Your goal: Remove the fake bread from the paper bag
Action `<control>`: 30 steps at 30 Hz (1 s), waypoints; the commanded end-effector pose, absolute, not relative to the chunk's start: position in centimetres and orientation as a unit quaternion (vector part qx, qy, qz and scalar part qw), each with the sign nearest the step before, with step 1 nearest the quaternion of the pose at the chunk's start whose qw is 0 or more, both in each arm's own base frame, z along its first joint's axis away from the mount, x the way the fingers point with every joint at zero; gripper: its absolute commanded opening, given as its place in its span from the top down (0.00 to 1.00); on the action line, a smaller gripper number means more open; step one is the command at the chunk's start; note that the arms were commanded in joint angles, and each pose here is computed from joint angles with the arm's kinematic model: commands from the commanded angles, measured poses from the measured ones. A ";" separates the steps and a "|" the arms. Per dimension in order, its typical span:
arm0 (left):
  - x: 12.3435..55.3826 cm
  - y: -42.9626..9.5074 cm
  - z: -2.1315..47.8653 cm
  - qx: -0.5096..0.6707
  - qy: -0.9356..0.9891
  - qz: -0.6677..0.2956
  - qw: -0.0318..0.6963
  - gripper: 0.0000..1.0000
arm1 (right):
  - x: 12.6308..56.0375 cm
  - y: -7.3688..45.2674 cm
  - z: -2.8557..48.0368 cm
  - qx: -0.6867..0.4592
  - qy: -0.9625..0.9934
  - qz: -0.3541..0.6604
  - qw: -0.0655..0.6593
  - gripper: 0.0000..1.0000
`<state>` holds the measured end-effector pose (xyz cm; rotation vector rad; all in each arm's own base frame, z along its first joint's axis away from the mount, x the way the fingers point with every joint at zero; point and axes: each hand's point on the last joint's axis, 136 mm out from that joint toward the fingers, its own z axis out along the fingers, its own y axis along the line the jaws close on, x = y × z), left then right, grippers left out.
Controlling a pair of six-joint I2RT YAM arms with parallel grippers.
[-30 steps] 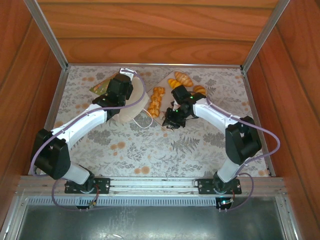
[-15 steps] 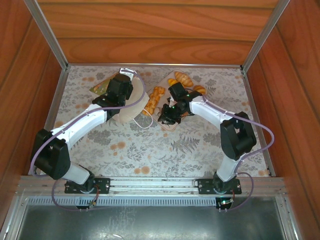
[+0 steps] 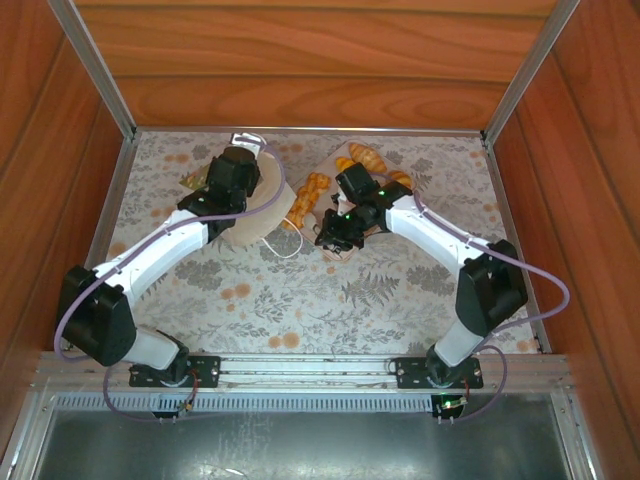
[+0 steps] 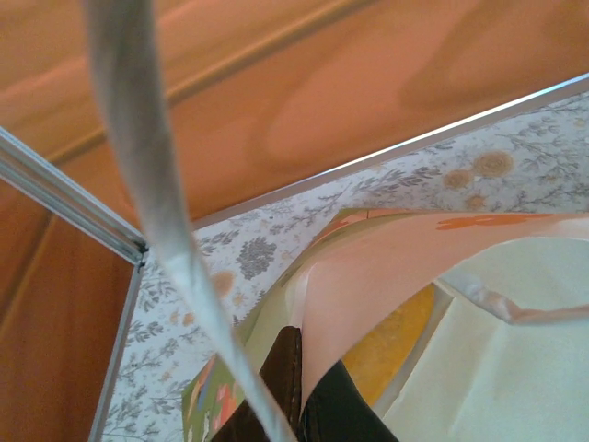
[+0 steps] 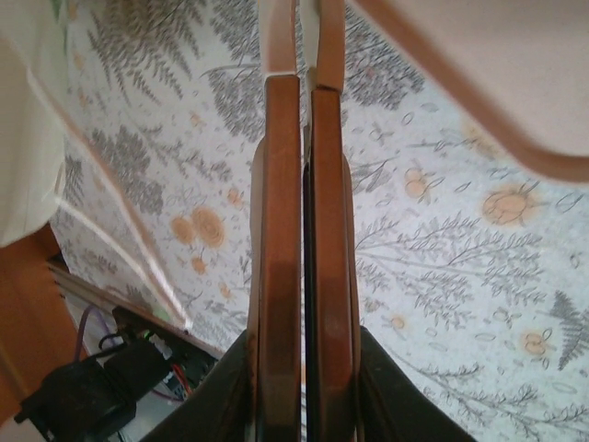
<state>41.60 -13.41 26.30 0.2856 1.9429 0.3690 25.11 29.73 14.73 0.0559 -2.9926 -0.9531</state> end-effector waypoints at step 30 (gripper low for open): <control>40.8 -11.5 27.8 0.078 0.815 0.148 0.555 1.00 | 25.9 33.5 13.2 0.055 -0.959 -0.277 0.008 0.77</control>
